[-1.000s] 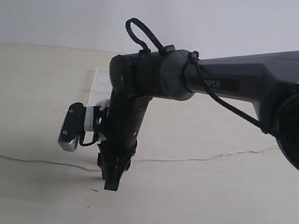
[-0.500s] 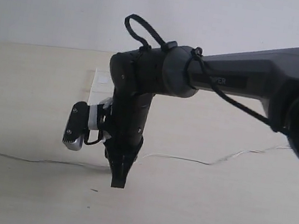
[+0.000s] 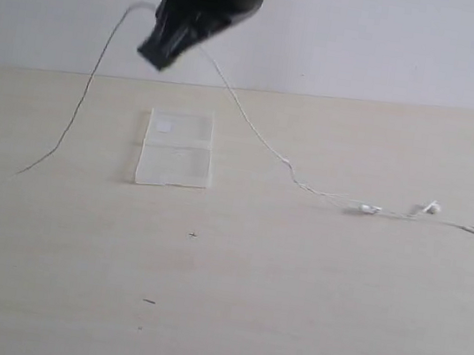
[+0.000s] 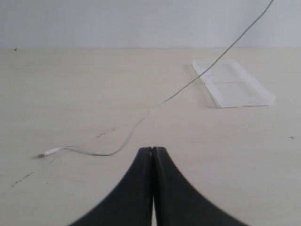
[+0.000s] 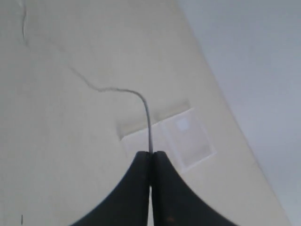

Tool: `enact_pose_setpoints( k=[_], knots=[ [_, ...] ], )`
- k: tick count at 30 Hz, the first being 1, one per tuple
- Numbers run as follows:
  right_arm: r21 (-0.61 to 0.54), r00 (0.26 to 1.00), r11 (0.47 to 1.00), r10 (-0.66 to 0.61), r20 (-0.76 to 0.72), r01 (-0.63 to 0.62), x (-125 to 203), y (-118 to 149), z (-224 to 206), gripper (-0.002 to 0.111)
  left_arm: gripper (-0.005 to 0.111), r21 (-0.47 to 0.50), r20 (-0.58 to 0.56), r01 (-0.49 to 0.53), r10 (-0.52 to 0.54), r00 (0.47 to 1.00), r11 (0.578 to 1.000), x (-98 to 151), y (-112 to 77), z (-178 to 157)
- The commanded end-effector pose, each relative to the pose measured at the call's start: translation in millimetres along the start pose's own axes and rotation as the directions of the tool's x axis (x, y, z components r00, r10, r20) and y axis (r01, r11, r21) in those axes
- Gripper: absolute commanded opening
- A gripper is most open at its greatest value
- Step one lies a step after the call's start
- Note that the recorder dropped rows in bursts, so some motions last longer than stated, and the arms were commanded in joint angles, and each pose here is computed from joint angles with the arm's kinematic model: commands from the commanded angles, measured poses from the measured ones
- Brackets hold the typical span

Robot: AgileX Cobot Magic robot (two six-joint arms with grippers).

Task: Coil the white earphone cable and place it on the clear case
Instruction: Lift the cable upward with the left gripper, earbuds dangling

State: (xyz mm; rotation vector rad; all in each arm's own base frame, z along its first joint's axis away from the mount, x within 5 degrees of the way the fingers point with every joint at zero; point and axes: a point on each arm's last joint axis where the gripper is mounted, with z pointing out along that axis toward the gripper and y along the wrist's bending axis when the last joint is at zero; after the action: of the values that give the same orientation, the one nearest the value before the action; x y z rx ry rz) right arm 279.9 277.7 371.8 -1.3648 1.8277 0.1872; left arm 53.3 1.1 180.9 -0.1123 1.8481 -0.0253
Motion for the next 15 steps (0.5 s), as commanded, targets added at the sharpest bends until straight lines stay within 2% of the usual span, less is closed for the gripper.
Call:
enact_pose_setpoints(
  k=[1,5,8,15],
  knots=[
    [0.092,0.976,0.990,0.088,0.198,-0.107,-20.4,-9.8,-63.7,0.000,0.000,-0.002,0.012,0.008,-0.008,1.000,1.000,-0.1,0.1,-0.1],
    [0.201,0.949,0.974,0.036,0.314,-0.104,-28.9,-17.7,-104.4,0.000,0.000,-0.002,0.012,0.008,-0.008,1.000,1.000,-0.1,0.1,-0.1],
    [0.271,0.941,0.956,0.014,0.339,-0.112,-28.7,-22.1,-128.3,0.000,0.000,-0.002,0.012,0.008,-0.008,1.000,1.000,-0.1,0.1,-0.1],
    [0.335,0.930,0.937,-0.032,0.367,-0.100,-28.1,-23.9,-156.3,0.000,0.000,-0.002,0.012,0.006,-0.006,1.000,1.000,-0.1,0.1,-0.1]
  ],
)
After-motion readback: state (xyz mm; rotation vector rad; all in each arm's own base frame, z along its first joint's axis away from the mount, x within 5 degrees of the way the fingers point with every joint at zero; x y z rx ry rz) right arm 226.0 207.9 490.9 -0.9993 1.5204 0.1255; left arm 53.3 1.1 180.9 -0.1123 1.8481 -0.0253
